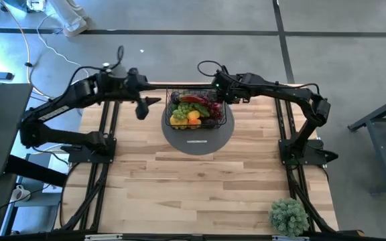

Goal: Build produce basket
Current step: Return to Home Position

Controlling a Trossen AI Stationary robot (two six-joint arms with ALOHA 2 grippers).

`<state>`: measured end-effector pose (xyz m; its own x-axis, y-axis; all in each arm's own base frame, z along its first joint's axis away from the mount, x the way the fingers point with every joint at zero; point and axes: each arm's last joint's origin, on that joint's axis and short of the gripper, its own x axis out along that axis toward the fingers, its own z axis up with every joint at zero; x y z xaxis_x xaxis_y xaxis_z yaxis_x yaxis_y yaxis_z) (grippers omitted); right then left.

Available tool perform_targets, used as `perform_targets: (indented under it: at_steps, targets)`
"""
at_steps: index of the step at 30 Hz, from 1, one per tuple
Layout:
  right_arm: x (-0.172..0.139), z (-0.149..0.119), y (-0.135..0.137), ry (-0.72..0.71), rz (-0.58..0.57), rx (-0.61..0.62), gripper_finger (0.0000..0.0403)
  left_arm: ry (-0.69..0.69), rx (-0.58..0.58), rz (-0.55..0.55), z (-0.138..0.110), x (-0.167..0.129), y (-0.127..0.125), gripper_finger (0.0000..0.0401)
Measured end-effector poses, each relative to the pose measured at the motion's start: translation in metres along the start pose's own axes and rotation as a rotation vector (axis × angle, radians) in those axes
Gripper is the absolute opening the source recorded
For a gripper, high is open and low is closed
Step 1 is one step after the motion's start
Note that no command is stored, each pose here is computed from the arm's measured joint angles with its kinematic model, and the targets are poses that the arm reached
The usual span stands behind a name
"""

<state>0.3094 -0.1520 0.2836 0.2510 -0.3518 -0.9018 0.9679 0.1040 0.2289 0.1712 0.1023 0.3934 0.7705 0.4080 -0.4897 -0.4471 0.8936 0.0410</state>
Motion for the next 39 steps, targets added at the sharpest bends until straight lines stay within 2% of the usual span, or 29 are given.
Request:
perform_targets:
  at_steps: [7, 14, 20, 31, 39]
  targets:
    - [-0.03, 0.013, 0.013, -0.077, 0.056, -0.056, 0.0165, -0.118, -0.079, -0.026, -0.034, -0.022, -0.005, 0.0229]
    - [-0.071, 0.024, 0.032, -0.24, 0.13, -0.224, 0.0165, -0.225, -0.116, -0.046, -0.076, -0.02, -0.008, 0.0229]
    - [-0.093, 0.03, 0.037, -0.297, 0.171, -0.338, 0.0165, -0.289, -0.146, -0.051, -0.109, -0.014, -0.01, 0.0229]
    - [-0.093, 0.035, 0.034, -0.317, 0.15, -0.311, 0.0165, -0.342, -0.218, 0.027, -0.171, 0.002, -0.012, 0.0229]
    - [-0.091, 0.041, 0.03, -0.322, 0.138, -0.295, 0.0165, -0.402, -0.281, 0.028, -0.196, -0.002, -0.013, 0.0229]
